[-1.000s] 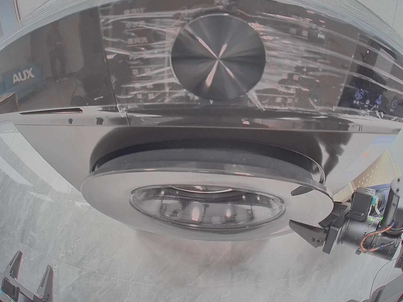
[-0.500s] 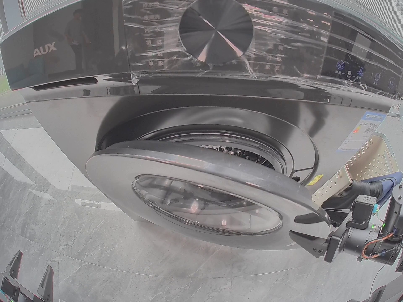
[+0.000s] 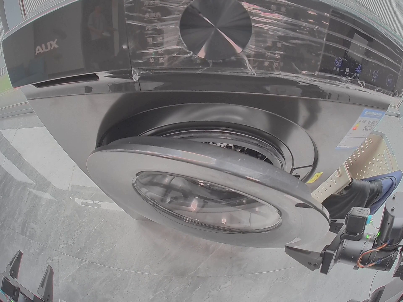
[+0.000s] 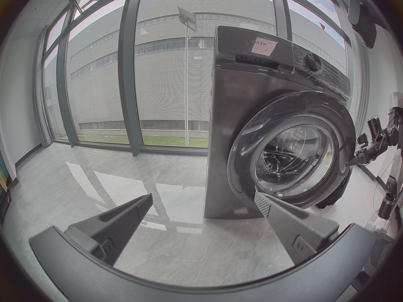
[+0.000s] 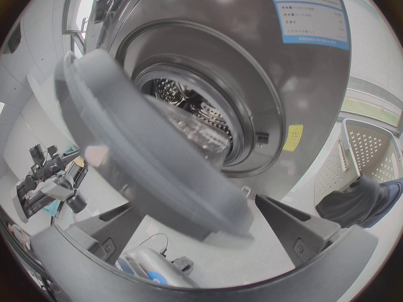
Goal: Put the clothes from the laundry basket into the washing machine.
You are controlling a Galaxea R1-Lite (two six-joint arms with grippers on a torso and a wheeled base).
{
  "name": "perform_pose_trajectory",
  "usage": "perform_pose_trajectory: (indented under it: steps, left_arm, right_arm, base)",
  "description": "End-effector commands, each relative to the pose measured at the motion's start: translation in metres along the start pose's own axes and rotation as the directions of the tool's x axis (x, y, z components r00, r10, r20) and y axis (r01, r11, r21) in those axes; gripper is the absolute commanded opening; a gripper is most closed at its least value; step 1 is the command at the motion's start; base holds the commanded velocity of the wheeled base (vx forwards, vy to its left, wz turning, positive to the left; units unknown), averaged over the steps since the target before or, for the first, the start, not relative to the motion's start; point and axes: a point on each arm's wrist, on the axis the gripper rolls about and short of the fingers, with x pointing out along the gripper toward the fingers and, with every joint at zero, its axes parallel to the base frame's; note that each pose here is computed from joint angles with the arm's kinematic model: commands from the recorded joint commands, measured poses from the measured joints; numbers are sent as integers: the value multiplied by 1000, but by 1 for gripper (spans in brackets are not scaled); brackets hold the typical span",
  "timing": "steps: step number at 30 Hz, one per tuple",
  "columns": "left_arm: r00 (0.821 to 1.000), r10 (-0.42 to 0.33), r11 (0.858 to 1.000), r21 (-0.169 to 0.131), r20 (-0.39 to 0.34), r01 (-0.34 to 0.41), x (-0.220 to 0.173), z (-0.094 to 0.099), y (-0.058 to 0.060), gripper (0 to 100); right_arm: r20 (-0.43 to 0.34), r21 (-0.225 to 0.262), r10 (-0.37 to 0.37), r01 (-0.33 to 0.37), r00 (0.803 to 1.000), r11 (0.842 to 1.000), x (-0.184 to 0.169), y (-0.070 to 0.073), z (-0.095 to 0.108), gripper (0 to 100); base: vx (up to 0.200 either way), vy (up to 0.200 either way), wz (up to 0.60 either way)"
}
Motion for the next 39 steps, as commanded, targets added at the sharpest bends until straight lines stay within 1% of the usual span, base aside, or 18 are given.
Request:
perform_pose_trajectory:
  steps: [1, 6, 11, 19, 24, 26, 27, 29, 30, 31, 35, 39]
  left_arm:
    - [1000, -1, 1000, 1, 0, 1, 0, -4, 0, 100]
    - [1000, 1, 1000, 2, 0, -1, 0, -4, 0, 100]
    - [1000, -2, 1000, 7, 0, 2, 0, -4, 0, 100]
    - [1000, -4, 1000, 5, -6, 4, 0, -4, 0, 100]
    - [1000, -4, 1000, 5, -6, 4, 0, -4, 0, 100]
    - [1000, -2, 1000, 4, -3, 2, 0, -4, 0, 100]
    - [1000, -2, 1000, 4, -3, 2, 0, -4, 0, 100]
    - [1000, -2, 1000, -1, -3, 2, 0, -4, 0, 100]
    - [1000, -2, 1000, -1, -3, 2, 0, -4, 0, 100]
    - [1000, -2, 1000, 1, -3, 2, 0, -4, 0, 100]
    - [1000, -2, 1000, 4, -3, 2, 0, -4, 0, 100]
    - [1000, -2, 1000, 5, -5, 2, 0, -4, 0, 100]
  right_arm:
    - [-31, -9, 24, -24, 999, 1000, -5, 2, -11, 100]
    - [-36, -7, 23, -23, 999, 1000, -5, 2, -12, 100]
    - [-36, -8, 17, -17, 999, 1000, 0, 2, -9, 100]
    - [-62, -6, 15, -15, 998, 1000, 2, 2, -13, 100]
    - [-36, 2, 5, -5, 999, 1000, -6, -1, -13, 100]
    - [0, 16, 13, -13, 1000, 1000, -14, -1, -11, 100]
    - [1, 16, 13, -13, 1000, 1000, -15, -1, -11, 100]
    - [5, 43, 19, -19, 1000, 999, -18, -2, -13, 100]
    - [2, 47, 18, -18, 1000, 999, -18, -2, -14, 100]
    - [1, 85, 14, -14, 1000, 996, -19, -3, -15, 100]
    - [10, 102, -9, 8, 1000, 995, -22, -7, -16, 100]
    - [2, 106, -15, 15, 1000, 994, -24, -9, -20, 100]
  base:
    - [0, 0, 0]
    - [0, 0, 0]
    - [0, 0, 0]
    - [0, 0, 0]
    - [0, 0, 0]
    - [0, 0, 0]
    - [0, 0, 0]
    - [0, 0, 0]
    - [0, 0, 0]
    - [0, 0, 0]
    - [0, 0, 0]
    - [0, 0, 0]
